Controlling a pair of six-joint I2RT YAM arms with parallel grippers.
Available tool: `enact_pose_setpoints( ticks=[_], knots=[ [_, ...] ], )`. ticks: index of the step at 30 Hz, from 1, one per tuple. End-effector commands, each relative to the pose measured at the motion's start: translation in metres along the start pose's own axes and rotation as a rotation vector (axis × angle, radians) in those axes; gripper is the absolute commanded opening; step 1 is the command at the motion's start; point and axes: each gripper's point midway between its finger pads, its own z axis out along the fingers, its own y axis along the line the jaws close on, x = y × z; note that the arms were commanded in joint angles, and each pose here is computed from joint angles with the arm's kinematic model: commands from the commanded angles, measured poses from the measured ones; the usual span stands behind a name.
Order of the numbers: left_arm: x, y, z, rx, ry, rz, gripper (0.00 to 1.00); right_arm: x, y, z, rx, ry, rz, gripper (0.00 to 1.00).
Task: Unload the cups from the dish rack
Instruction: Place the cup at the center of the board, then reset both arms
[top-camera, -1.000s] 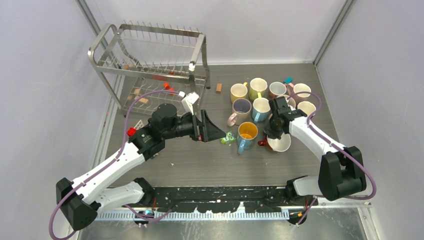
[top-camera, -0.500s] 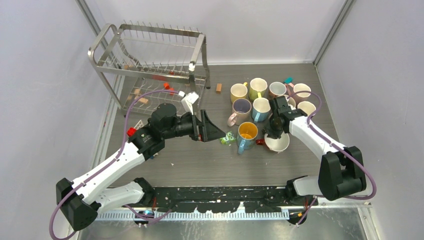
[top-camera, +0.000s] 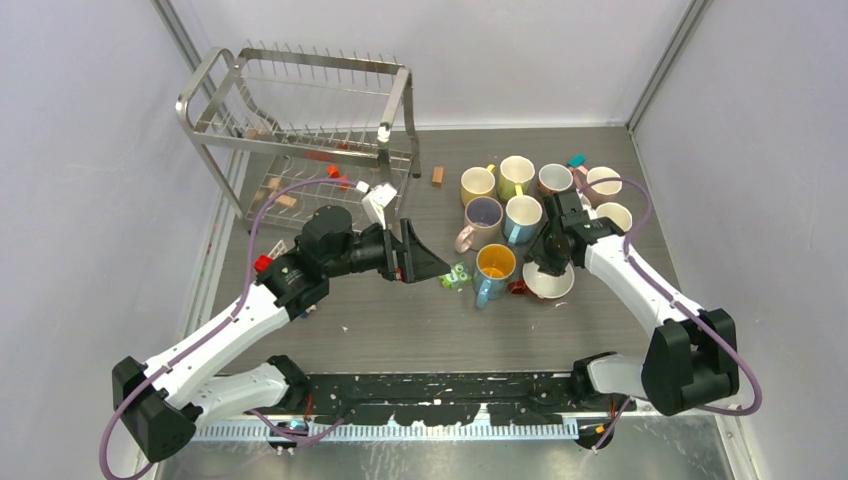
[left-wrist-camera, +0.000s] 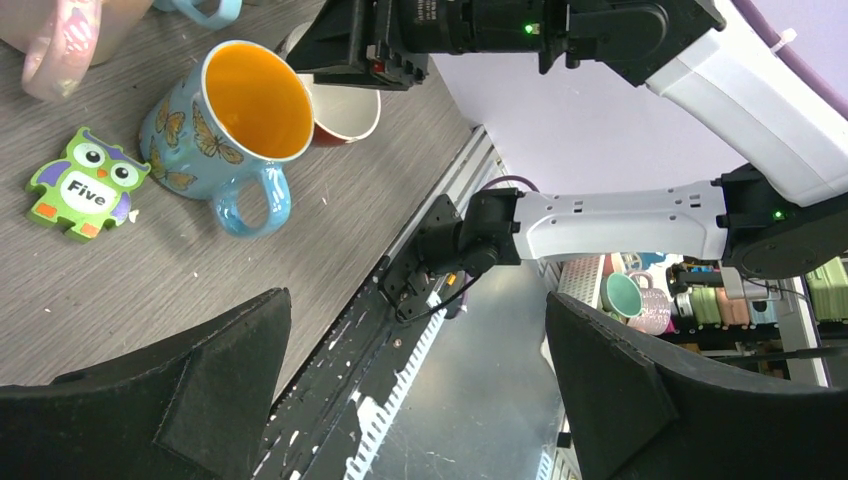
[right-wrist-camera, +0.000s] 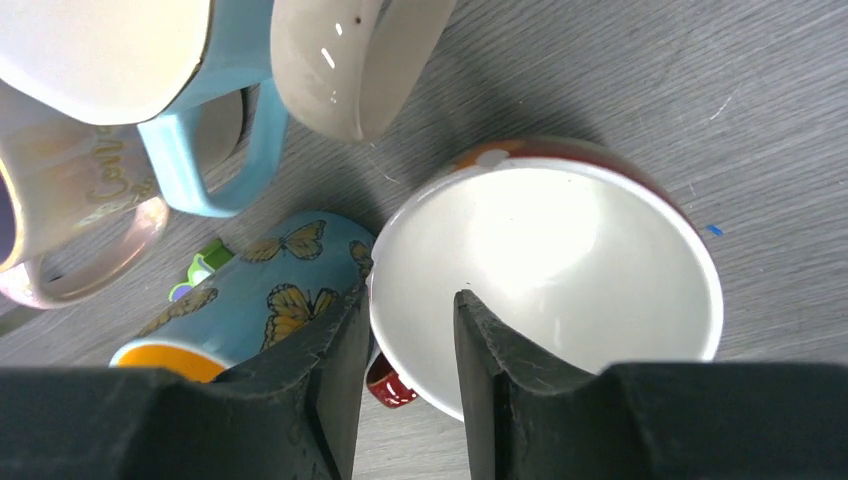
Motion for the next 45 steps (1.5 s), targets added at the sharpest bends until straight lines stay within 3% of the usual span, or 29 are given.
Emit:
enact_pose_setpoints(
  ticks=[1, 11, 19, 20, 21, 35, 45],
  knots=[
    [-0.011, -0.011, -0.005, 0.030, -0.021, 0.037, 1.00, -0.015, 0.008, -0.024, -0.042, -0.061, -0.008, 0.42],
    [-0.020, -0.014, -0.017, -0.012, -0.046, 0.076, 1.00, -0.029, 0.016, -0.077, -0.128, -0.136, -0.024, 0.54],
    [-0.036, -0.024, -0.028, -0.038, -0.096, 0.121, 1.00, -0.043, 0.059, -0.143, -0.372, -0.224, -0.083, 0.84],
    [-0.038, -0.026, -0.031, -0.039, -0.106, 0.129, 1.00, -0.047, 0.065, -0.152, -0.402, -0.243, -0.088, 0.96],
    [-0.039, -0.028, -0.034, -0.043, -0.115, 0.137, 1.00, -0.045, 0.073, -0.161, -0.450, -0.239, -0.104, 0.99],
    [-0.086, -0.024, -0.110, -0.356, -0.342, 0.203, 1.00, -0.059, 0.134, -0.248, -0.830, -0.346, -0.205, 1.00],
    [-0.095, -0.018, -0.121, -0.432, -0.363, 0.223, 1.00, -0.060, 0.139, -0.252, -0.859, -0.356, -0.227, 1.00]
  ],
)
